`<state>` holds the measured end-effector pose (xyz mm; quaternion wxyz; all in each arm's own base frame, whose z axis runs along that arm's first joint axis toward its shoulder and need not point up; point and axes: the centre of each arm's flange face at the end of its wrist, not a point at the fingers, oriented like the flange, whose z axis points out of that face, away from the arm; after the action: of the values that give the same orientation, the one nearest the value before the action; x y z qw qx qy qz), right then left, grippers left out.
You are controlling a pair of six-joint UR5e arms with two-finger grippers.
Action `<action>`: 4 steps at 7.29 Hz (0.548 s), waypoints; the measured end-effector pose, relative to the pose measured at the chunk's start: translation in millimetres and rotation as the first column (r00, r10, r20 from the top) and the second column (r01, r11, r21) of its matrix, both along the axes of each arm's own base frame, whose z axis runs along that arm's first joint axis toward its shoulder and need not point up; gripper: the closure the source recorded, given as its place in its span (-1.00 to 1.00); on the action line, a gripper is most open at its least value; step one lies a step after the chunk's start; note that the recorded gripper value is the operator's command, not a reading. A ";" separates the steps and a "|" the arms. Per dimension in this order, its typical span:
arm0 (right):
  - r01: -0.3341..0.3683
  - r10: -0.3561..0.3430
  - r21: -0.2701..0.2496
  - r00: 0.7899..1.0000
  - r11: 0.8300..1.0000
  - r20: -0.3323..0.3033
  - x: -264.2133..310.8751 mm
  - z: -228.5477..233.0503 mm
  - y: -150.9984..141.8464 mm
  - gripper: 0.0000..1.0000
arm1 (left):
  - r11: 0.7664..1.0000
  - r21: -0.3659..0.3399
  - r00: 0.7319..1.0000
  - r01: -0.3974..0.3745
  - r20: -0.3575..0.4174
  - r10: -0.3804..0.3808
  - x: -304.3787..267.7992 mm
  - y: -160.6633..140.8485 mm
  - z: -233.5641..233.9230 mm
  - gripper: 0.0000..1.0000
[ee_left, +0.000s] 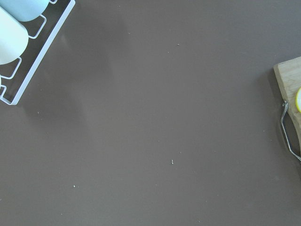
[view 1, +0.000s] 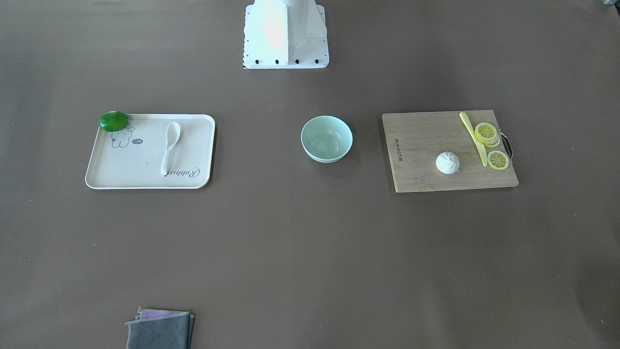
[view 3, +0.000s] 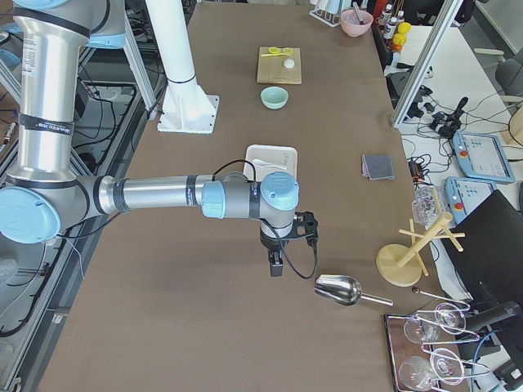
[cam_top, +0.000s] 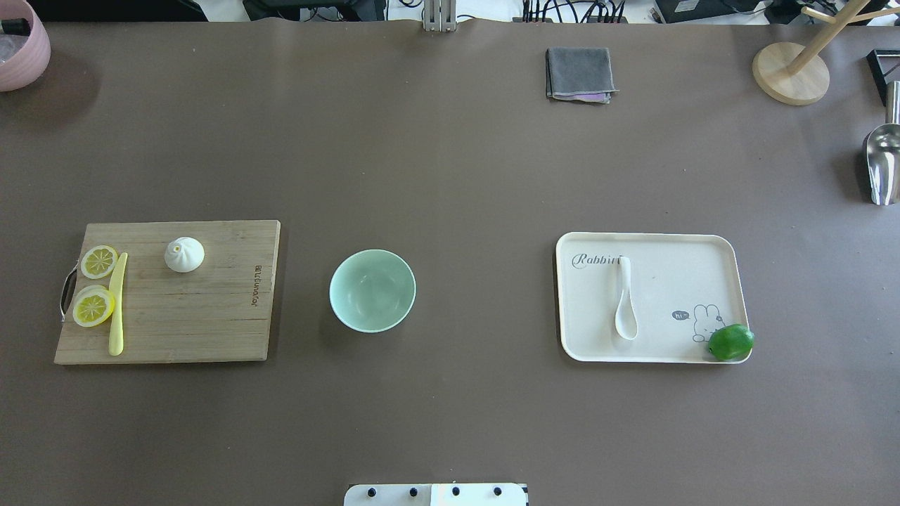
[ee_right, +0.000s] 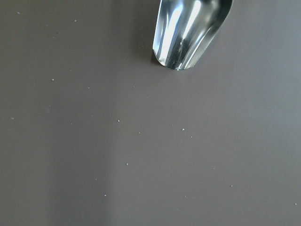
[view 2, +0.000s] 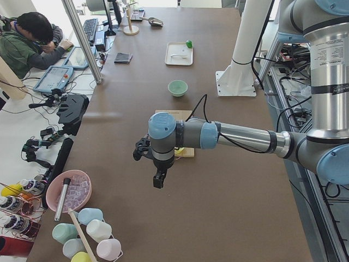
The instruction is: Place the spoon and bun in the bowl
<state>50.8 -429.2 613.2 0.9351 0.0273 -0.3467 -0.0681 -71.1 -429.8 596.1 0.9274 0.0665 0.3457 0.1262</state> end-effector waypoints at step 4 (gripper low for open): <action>-0.001 0.000 0.124 1.000 0.992 0.003 -0.2 -60.0 -6.0 -1.00 | 1.000 0.022 1.000 -0.002 0.001 0.002 0.0 2.6 -9.5 -0.99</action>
<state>50.6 -435.2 553.2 0.9311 0.0854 -0.3433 -0.0892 -71.1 -427.2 586.5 0.9267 0.0763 0.3439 0.1308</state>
